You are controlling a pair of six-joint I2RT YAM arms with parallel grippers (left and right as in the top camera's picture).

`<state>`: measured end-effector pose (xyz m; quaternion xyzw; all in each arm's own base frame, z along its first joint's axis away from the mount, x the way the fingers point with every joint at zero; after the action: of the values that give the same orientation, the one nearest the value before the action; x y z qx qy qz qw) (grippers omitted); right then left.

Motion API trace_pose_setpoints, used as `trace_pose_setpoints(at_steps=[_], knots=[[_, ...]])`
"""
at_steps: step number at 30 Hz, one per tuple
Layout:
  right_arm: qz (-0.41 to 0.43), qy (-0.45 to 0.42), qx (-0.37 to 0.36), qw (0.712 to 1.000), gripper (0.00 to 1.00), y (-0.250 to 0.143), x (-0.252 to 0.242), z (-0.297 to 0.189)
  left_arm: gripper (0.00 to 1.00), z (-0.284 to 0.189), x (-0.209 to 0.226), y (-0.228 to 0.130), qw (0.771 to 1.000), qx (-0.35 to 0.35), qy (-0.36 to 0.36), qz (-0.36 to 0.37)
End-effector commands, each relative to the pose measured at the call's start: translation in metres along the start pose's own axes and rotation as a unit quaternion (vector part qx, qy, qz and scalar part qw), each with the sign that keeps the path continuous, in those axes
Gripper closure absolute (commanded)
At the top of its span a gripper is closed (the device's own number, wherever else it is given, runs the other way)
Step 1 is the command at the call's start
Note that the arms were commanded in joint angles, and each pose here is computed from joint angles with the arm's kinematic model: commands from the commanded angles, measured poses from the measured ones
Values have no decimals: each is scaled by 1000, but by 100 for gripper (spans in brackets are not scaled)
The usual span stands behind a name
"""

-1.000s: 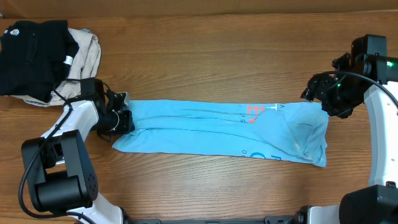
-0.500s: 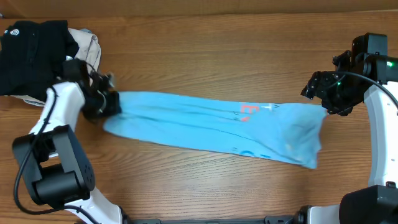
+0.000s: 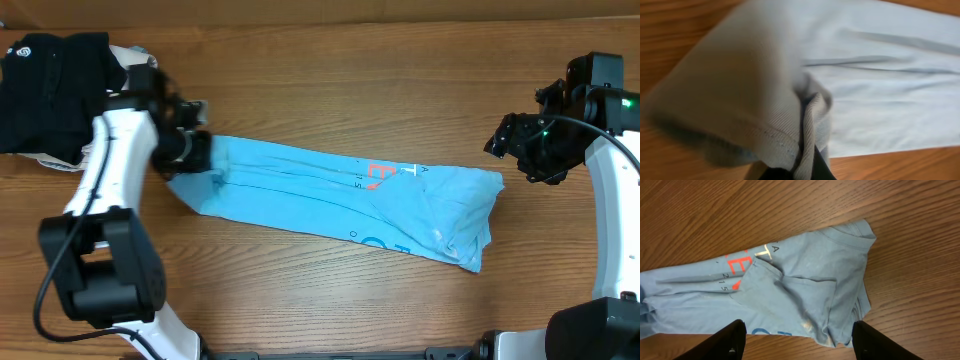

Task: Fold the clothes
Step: 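Fold the strip's left end rightward over the middle with the left gripper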

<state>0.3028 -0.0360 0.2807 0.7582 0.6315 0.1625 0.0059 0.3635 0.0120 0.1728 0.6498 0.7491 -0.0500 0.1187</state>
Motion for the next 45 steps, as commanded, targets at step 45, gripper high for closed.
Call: trace_pose_setpoints(at_steps=[45], knots=[[-5,-8,-15,1000,28,3,1,-5,94,-5,-232,-53,950,-11,-149,275]])
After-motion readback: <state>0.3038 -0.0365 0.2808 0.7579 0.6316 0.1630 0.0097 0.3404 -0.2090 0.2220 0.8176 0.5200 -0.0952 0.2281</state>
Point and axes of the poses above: each gripper's point midway between its finger pads, its own z axis out along the fingers, its own x axis along the line the jaws close on, y = z × x, the point moved 9 cm from there along -z, back along the fingers, and after that the axes turned 13 degrees about -z, right-handed, at the moved point
